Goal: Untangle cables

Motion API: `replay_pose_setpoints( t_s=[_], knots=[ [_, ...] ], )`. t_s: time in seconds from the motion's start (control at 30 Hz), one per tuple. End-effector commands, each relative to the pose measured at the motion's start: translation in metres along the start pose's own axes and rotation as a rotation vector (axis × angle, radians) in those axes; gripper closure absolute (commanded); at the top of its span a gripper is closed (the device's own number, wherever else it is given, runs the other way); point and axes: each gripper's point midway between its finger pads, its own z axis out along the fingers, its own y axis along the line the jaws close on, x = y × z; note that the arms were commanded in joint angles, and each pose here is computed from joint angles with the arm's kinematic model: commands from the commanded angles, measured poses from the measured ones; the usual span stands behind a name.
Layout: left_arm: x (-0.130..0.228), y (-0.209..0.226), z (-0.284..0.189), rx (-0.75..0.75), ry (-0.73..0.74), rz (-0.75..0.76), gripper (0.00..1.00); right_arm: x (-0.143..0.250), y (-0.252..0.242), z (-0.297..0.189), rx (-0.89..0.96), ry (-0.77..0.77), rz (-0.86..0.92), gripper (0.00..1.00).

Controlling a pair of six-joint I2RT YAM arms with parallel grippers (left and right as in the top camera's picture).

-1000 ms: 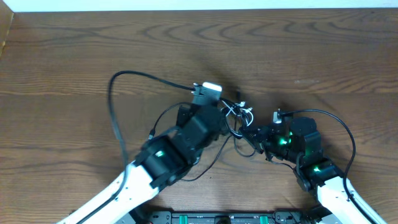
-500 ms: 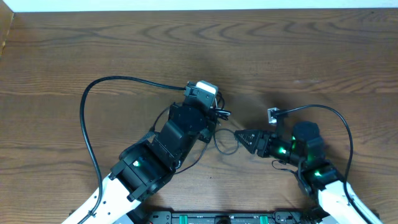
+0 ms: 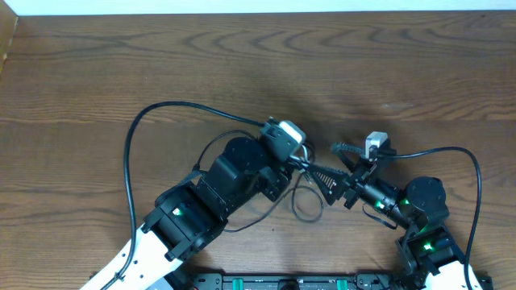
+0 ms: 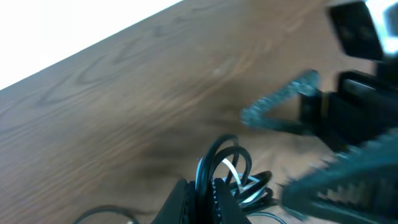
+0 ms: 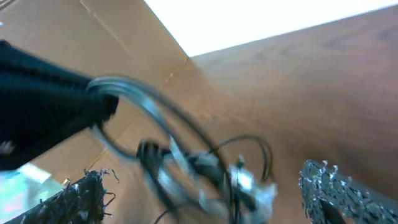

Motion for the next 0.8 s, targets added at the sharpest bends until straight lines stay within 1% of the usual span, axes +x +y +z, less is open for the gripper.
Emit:
replay_pose_setpoints(
  t_s=[0.0,0.1,0.27,0.37,0.53,0.63,0.73,0.77],
  knots=[
    [-0.015,-0.016,-0.007,0.095,-0.039,0.047,0.92,-0.007,-0.013,0.0,0.069,-0.039,-0.041,0.04],
    [-0.015,-0.021,-0.008,0.124,-0.04,0.048,0.92,-0.008,-0.02,0.001,0.103,-0.048,-0.036,0.05],
    [-0.014,-0.045,-0.012,0.267,-0.035,0.05,0.92,-0.006,-0.03,0.004,0.147,-0.049,-0.027,0.08],
    [-0.013,-0.047,-0.011,0.277,-0.032,0.045,0.93,0.0,-0.029,0.009,0.148,-0.033,-0.025,0.11],
    [-0.017,-0.047,-0.012,0.278,-0.044,0.014,0.92,0.015,-0.038,0.02,0.231,-0.012,-0.038,0.12],
    [-0.019,-0.054,-0.014,0.323,-0.053,0.017,0.92,0.016,-0.057,0.02,0.355,-0.037,-0.051,0.16],
    [-0.018,-0.071,-0.021,0.426,-0.046,0.02,0.92,0.002,-0.084,0.01,0.528,-0.123,-0.066,0.16],
    [-0.017,-0.075,-0.023,0.451,-0.043,0.02,0.92,-0.003,-0.088,0.007,0.557,-0.145,-0.069,0.16]
  ],
)
